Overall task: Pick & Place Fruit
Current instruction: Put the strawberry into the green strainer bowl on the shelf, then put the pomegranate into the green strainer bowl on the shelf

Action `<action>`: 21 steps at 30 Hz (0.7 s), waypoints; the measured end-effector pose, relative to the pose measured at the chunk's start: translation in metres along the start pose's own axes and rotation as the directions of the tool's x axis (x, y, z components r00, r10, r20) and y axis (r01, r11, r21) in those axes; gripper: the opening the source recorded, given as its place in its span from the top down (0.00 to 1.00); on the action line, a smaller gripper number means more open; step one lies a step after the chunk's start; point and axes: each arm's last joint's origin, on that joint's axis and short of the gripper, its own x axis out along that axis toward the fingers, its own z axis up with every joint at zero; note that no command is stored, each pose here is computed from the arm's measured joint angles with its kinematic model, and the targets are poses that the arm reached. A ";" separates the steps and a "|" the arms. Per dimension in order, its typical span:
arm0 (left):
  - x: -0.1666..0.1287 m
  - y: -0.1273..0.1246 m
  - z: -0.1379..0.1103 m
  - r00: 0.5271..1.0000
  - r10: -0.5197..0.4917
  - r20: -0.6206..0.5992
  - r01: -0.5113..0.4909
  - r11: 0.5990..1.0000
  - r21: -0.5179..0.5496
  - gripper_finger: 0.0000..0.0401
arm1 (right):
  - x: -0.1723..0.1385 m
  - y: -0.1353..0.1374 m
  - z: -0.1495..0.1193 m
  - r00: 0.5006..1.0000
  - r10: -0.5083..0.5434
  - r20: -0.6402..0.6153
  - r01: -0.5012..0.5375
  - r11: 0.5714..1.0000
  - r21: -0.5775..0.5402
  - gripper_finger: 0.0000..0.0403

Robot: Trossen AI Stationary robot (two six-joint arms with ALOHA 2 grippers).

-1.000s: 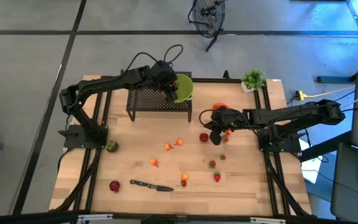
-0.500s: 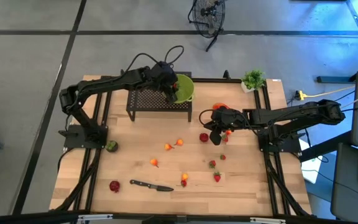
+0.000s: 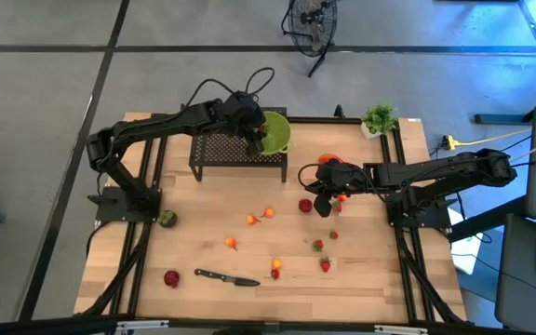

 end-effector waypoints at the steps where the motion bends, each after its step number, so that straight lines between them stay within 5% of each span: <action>1: 0.000 0.000 0.000 1.000 0.000 -0.001 0.000 1.000 0.000 0.61 | 0.000 0.000 0.000 1.000 0.000 0.000 0.000 1.000 0.000 0.95; 9: 0.000 0.000 0.000 1.000 0.000 -0.001 0.000 1.000 0.000 0.57 | 0.000 0.000 0.000 1.000 0.000 0.000 0.000 1.000 0.001 0.91; 21: -0.012 0.001 0.003 0.999 0.005 0.035 -0.005 1.000 -0.002 0.51 | 0.000 0.000 0.000 1.000 0.000 0.000 0.000 1.000 0.000 0.99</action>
